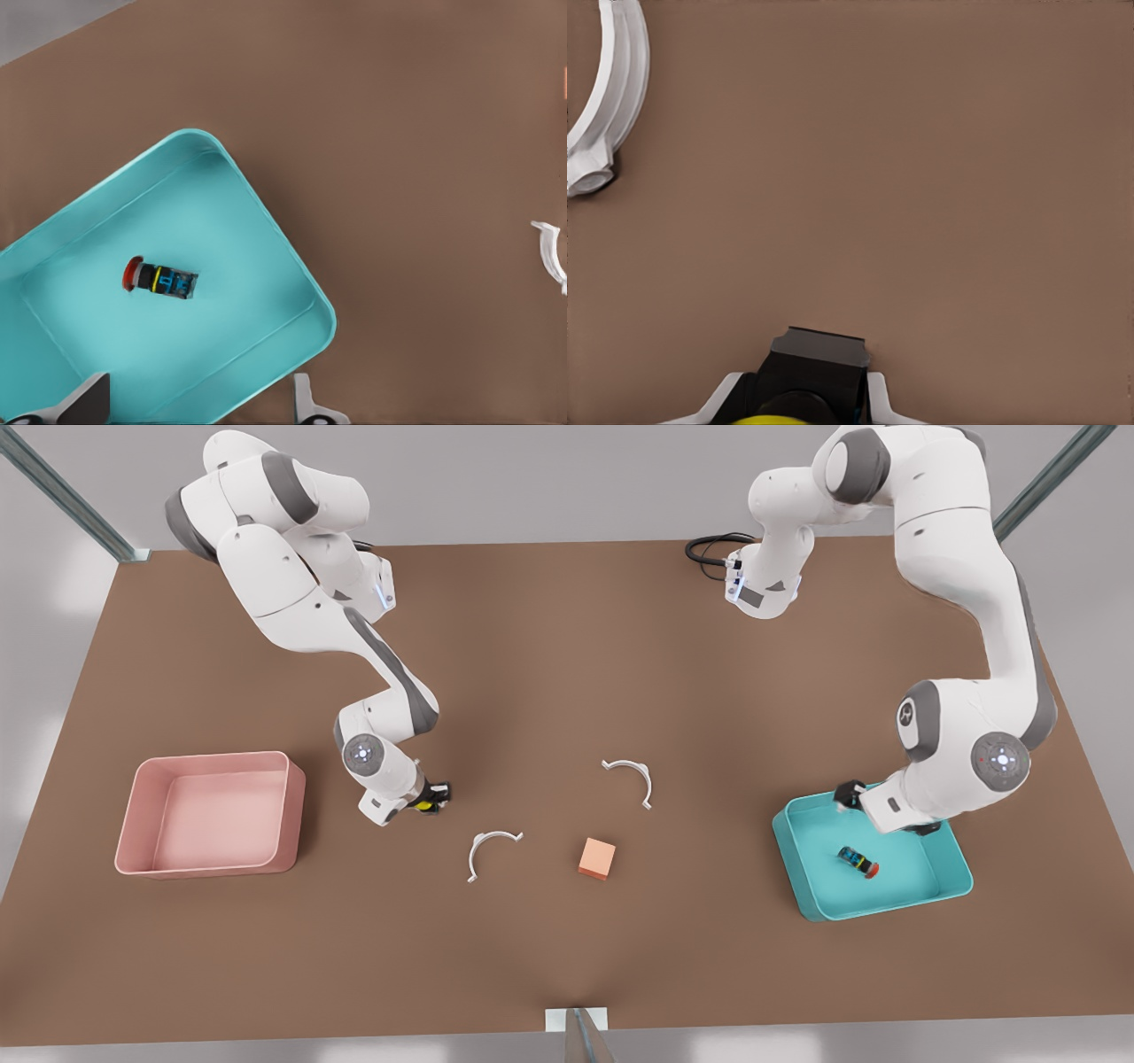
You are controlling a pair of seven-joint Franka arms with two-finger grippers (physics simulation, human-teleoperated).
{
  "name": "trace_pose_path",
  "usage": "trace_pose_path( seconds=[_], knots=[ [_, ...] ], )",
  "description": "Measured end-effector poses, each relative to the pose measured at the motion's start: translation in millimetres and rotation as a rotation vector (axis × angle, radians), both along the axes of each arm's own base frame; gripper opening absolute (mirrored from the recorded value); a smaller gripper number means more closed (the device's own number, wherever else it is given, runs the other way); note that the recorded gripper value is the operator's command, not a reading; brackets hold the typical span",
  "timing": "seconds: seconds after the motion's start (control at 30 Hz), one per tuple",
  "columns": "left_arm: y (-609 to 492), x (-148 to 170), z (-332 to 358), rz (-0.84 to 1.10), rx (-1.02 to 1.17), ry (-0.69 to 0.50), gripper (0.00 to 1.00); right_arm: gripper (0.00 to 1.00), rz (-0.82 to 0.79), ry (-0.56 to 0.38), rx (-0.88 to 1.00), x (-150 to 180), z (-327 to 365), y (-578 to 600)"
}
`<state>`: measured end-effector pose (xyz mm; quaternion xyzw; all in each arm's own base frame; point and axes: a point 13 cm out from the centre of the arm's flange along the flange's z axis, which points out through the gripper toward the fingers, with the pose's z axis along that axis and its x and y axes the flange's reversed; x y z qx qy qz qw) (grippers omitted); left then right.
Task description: Place the red button in the blue storage box with the left arm, and place the yellow button in the pink storage box with the right arm
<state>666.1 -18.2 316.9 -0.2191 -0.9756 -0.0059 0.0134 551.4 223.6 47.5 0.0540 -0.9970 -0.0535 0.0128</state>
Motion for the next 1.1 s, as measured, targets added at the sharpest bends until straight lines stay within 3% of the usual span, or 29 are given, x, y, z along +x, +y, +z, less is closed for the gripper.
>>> trace_pose_path(
  seconds=[0.07, 0.17, 0.37, 0.43, 0.6, 0.93, 1.1],
  knots=[
    [-17, -9, 78, 0.018, -0.02, -0.096, 1.0, 0.57, 0.0, -0.003, 0.002, 1, 1, 1],
    [-26, -22, 125, 0.06, -0.038, -0.139, 1.0, 0.57, -0.001, -0.012, 0.002, 4, 7, 1],
    [-27, -35, 131, 0.14, -0.043, -0.1, 1.0, 0.57, -0.053, -0.123, -0.014, 44, 98, -43],
    [-28, -38, 133, 0.16, -0.044, -0.09, 1.0, 0.42, -0.071, -0.133, -0.027, 49, 120, -63],
    [-28, -43, 136, 0.202, -0.045, -0.071, 1.0, 0.42, -0.096, -0.116, -0.049, 50, 142, -104],
    [-31, -50, 134, 0.256, -0.043, -0.044, 1.0, 0.42, -0.232, -0.04, -0.078, 53, 182, -319],
    [-31, -51, 134, 0.273, -0.042, -0.037, 1.0, 0.43, -0.2, 0.124, -0.063, 7, 143, -405]
  ],
)
